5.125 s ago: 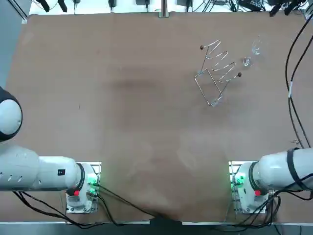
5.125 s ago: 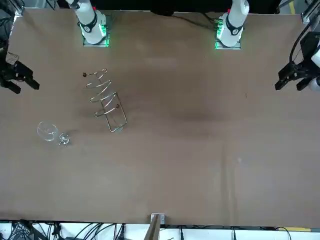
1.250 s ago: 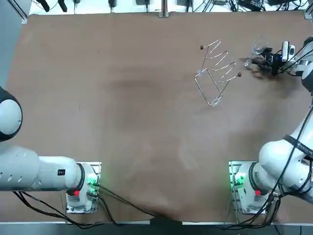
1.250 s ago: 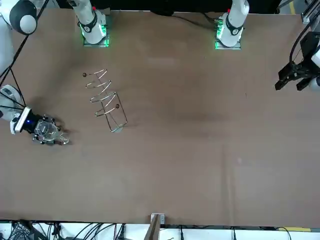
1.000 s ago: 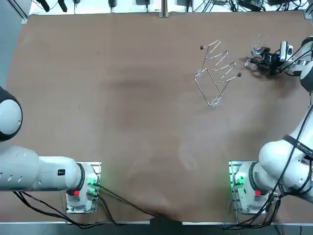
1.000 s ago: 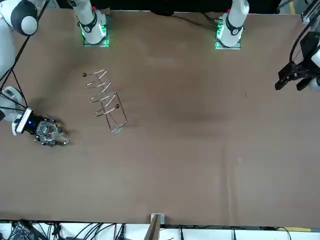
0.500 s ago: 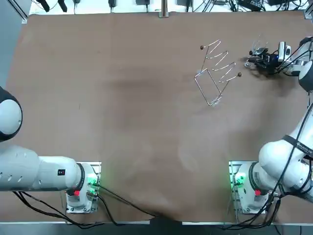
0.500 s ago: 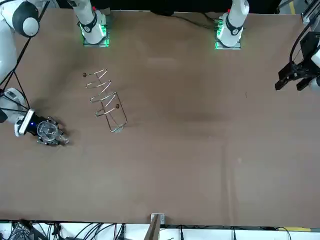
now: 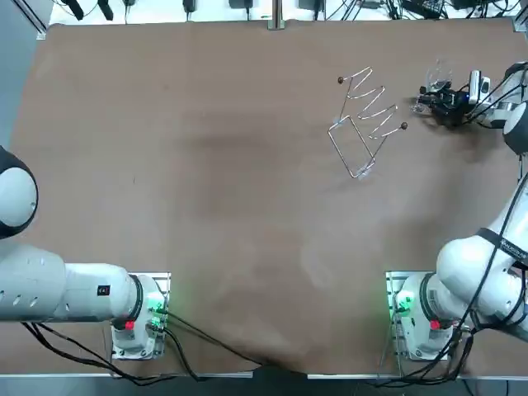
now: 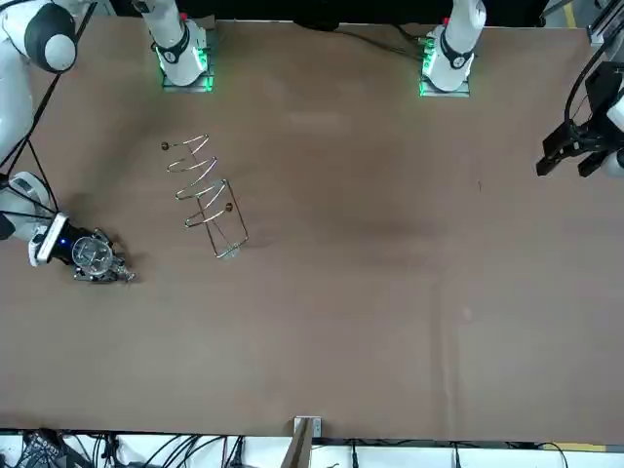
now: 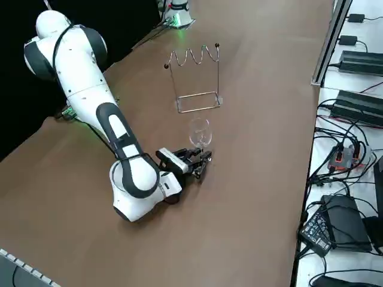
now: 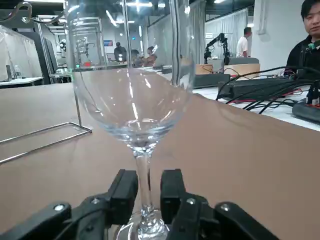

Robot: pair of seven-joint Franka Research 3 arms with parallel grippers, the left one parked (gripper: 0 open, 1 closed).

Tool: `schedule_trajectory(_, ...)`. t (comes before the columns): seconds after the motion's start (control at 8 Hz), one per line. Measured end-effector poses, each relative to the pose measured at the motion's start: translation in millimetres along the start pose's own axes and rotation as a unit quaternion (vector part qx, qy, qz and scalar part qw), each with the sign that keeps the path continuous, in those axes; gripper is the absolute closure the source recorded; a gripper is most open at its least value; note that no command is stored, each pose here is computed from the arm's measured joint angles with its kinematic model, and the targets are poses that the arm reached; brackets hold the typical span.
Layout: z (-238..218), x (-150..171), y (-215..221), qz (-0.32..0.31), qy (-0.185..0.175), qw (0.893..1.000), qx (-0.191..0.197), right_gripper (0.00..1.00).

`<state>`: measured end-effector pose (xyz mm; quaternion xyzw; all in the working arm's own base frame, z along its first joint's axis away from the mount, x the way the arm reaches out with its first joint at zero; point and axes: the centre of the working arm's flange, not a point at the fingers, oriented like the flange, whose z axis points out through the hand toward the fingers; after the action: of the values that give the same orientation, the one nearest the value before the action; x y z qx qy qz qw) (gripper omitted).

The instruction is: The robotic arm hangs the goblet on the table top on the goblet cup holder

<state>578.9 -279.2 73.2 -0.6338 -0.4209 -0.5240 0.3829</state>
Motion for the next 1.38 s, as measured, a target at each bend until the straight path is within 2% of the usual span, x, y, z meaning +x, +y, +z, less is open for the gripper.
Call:
schedule_trajectory(0.38, 0, 0, 0, 0.001, 0.003, 1.000, -0.004, 0.81)
schedule_trajectory(0.5, 0, 1, 2, 0.003, 0.005, 1.000, -0.006, 0.91)
schedule_trajectory(0.88, 4, 9, 10, 0.042, 0.001, 0.999, -0.005, 0.91)
schedule_trajectory(1.12, 2, 49, 30, 0.097, -0.023, 0.995, 0.009, 0.91)
schedule_trajectory(1.38, 5, 128, 52, 0.161, -0.071, 0.984, 0.024, 0.91)
